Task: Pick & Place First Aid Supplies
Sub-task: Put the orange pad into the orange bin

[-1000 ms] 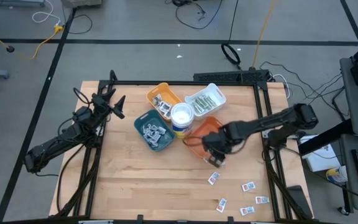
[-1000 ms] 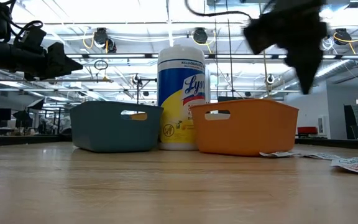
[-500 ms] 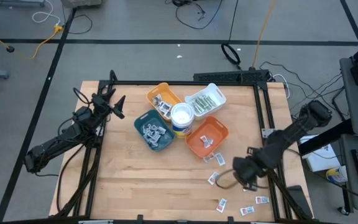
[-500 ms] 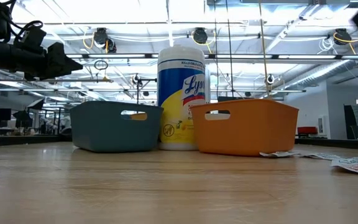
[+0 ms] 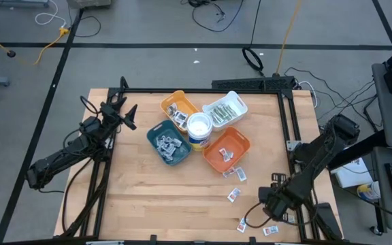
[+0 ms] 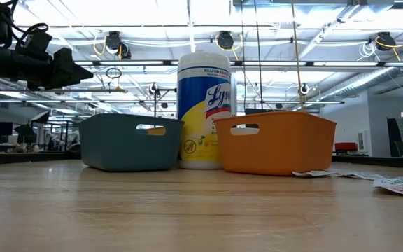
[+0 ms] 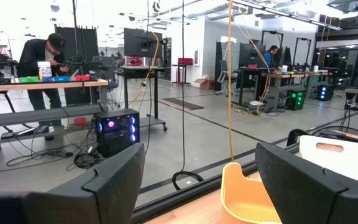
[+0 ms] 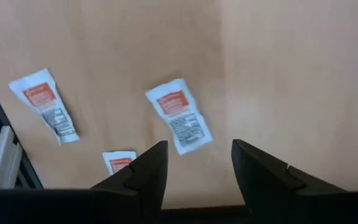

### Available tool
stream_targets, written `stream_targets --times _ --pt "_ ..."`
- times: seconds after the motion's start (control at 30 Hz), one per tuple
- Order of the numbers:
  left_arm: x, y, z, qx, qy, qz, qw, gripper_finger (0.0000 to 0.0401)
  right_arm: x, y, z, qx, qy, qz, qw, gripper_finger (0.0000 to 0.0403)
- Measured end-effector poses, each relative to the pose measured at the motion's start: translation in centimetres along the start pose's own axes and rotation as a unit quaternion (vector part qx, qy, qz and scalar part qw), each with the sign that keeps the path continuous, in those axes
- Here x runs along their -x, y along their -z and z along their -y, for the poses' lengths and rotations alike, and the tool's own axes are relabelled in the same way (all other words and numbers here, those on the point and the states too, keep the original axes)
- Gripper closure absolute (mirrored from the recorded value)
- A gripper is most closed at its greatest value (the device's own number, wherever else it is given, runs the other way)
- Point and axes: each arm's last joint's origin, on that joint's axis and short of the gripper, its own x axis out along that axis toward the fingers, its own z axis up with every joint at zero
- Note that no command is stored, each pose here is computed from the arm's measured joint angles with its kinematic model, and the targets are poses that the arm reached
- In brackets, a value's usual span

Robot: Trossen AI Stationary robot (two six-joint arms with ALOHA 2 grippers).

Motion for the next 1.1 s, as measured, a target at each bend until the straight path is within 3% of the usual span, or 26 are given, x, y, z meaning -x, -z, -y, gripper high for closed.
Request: stream_targets --times 0.47,0.77,0.93,1.1 --pt "0.0 0.0 0.0 0.000 0.000 0.000 1.000 0.0093 -4.5 -1.2 -1.8 0.040 0.037 -0.025 0.998 0.0232" --pt "0.0 0.0 0.0 0.000 0.000 0.000 1.000 0.0093 -6.0 -2.2 -2.3 0.049 0.031 -0.026 0.998 0.0236" --pt "0.0 0.0 0.0 0.000 0.000 0.000 1.000 0.0093 -6.1 -2.6 -2.2 0.044 0.028 -0.029 0.998 0.0277" --pt "0.0 0.0 0.0 0.000 0.000 0.000 1.000 0.0093 -6.1 -2.7 -2.1 0.059 0.029 -0.026 0.997 0.0364"
